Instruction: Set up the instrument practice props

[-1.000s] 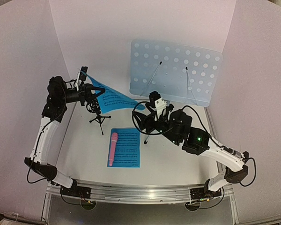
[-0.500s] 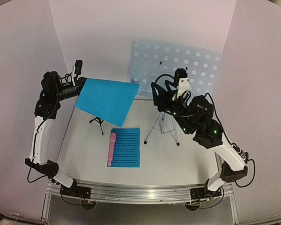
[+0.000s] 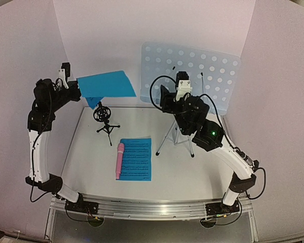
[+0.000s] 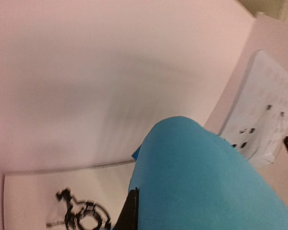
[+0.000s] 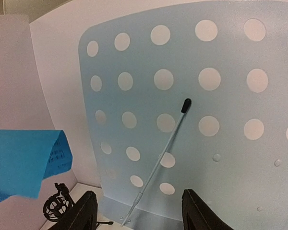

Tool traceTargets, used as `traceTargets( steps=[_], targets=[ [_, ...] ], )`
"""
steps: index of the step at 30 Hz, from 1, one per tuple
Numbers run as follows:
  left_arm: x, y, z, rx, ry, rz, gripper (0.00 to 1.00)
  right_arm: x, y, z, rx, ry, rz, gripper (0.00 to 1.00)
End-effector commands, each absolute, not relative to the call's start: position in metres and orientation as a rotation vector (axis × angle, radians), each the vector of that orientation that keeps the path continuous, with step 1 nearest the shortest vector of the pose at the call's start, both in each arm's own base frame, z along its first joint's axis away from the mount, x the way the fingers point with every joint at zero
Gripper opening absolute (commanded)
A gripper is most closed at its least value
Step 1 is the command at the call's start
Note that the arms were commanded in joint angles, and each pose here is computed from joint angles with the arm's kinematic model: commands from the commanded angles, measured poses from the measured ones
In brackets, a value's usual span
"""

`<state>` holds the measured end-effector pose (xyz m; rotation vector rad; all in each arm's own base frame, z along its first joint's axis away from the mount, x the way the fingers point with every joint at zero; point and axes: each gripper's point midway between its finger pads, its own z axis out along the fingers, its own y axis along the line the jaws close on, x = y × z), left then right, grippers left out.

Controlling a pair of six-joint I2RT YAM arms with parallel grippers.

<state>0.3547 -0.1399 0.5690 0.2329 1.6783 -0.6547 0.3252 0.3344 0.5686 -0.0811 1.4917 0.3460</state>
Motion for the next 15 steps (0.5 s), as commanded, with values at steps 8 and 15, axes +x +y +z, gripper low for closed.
traceTargets(
  steps=[8, 15],
  targets=[
    [0.362, -0.129, 0.448, -0.169, 2.147, -1.030, 0.00, 0.324, 0.330, 0.579, -0.017, 1.470, 0.381, 0.58],
    [0.359, -0.145, 0.488, -0.094, 2.009, -1.200, 0.00, 0.335, 0.329, 0.571, 0.007, 1.477, 0.360, 0.57]
  ],
)
